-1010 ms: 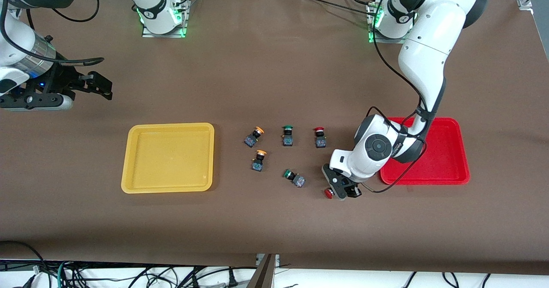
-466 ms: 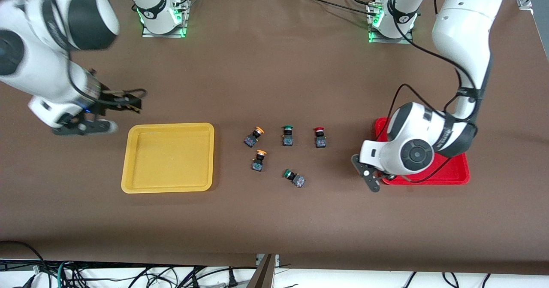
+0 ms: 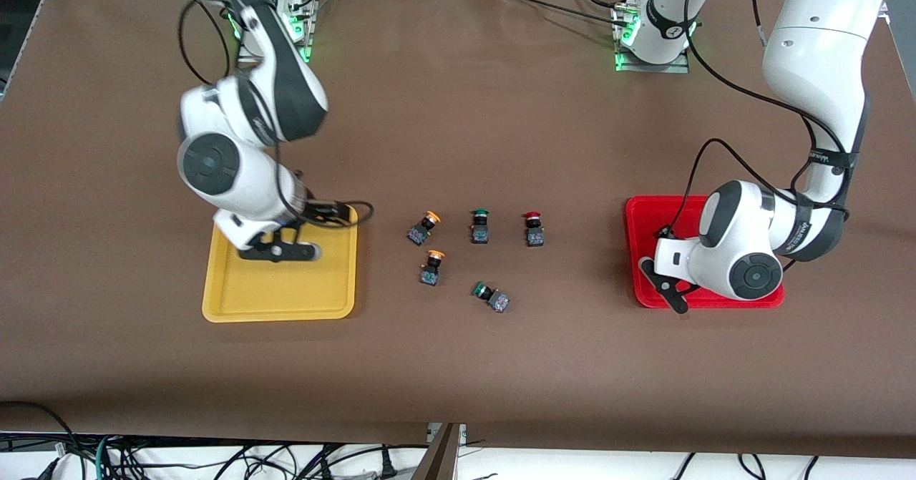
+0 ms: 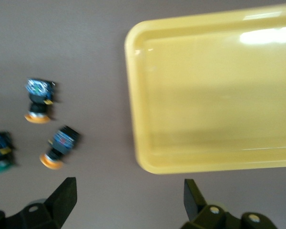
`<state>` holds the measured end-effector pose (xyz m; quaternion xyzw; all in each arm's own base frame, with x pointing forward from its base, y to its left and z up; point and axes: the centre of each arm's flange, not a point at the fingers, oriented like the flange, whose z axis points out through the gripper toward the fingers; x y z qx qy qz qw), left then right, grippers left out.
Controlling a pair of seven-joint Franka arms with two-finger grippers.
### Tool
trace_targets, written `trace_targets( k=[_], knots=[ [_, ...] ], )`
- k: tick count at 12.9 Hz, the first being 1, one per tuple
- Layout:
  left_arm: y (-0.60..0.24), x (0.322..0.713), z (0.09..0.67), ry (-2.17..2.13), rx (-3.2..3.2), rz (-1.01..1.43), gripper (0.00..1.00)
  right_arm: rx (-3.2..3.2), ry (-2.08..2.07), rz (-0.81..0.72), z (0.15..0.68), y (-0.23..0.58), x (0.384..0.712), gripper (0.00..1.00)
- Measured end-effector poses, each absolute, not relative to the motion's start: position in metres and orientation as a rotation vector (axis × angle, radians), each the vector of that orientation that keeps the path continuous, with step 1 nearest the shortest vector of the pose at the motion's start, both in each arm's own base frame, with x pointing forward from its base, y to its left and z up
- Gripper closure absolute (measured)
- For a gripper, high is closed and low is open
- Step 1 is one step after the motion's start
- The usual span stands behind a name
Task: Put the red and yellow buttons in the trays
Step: 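Lower the red button into the red tray while the right gripper reaches, then grasp the yellow button with the right gripper while the left gripper reaches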
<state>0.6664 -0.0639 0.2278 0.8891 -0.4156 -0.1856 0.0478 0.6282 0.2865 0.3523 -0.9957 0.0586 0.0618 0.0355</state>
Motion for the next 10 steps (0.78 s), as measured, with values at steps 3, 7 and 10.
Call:
trace_targets(
  k=[3, 7, 10],
  knots=[
    [-0.046, 0.659, 0.213, -1.253, 2.724, -0.561, 0.56, -3.006, 0.427, 0.190, 0.277, 0.338, 0.622, 0.00],
    [-0.041, 0.651, 0.206, -1.246, 2.725, -0.556, 0.40, -2.961, 0.587, 0.193, 0.240, 0.392, 0.595, 0.00],
    [-0.047, 0.649, 0.213, -1.259, 2.718, -0.555, 0.09, -2.941, 0.629, 0.186, 0.210, 0.404, 0.582, 0.00]
  ],
)
